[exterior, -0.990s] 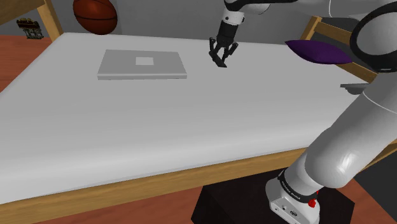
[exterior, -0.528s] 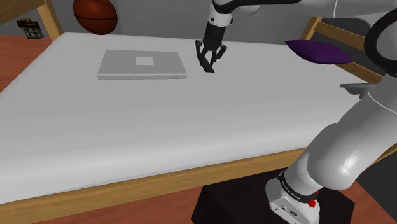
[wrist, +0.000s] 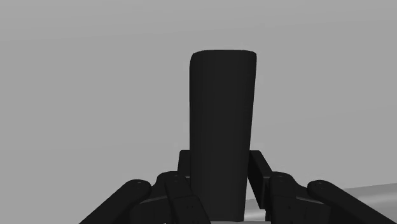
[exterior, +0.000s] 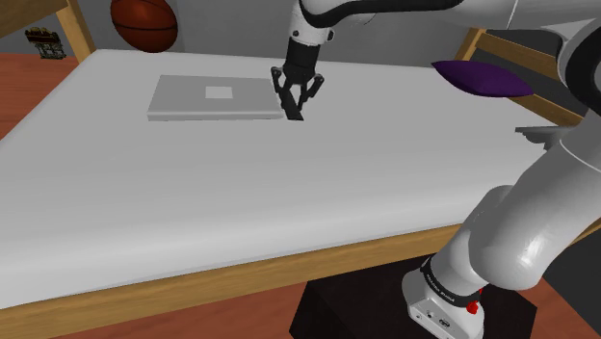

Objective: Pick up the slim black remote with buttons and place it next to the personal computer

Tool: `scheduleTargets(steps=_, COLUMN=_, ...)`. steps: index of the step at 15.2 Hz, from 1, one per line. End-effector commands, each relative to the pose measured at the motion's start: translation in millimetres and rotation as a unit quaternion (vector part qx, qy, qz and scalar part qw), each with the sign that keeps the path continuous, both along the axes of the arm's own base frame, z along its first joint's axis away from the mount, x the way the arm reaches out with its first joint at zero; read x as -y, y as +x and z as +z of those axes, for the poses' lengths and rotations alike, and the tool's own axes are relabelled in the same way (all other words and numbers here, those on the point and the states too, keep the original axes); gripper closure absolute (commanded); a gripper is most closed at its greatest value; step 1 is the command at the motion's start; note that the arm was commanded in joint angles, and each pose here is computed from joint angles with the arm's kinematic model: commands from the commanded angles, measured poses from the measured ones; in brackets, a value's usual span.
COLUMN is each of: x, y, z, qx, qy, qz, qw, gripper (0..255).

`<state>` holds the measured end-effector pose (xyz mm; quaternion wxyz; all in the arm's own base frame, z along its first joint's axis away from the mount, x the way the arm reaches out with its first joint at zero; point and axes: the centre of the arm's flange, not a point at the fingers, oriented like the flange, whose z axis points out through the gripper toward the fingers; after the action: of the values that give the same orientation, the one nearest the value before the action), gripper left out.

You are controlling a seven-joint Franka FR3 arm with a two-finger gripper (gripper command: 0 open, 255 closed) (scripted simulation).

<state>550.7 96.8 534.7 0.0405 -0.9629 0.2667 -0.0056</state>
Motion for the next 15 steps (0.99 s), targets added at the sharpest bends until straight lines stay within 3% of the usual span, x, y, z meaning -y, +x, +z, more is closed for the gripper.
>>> scheduleTargets(steps=1, x=-3.5, y=-1.1, z=-8.5, qx=0.000, qy=0.000, qz=-0.001, qw=1.0000, gripper=255)
scheduleTargets(steps=15, x=-3.5, y=-1.1, z=-83.3, qx=0.000, qy=0.000, qz=-0.001, qw=1.0000, gripper=255)
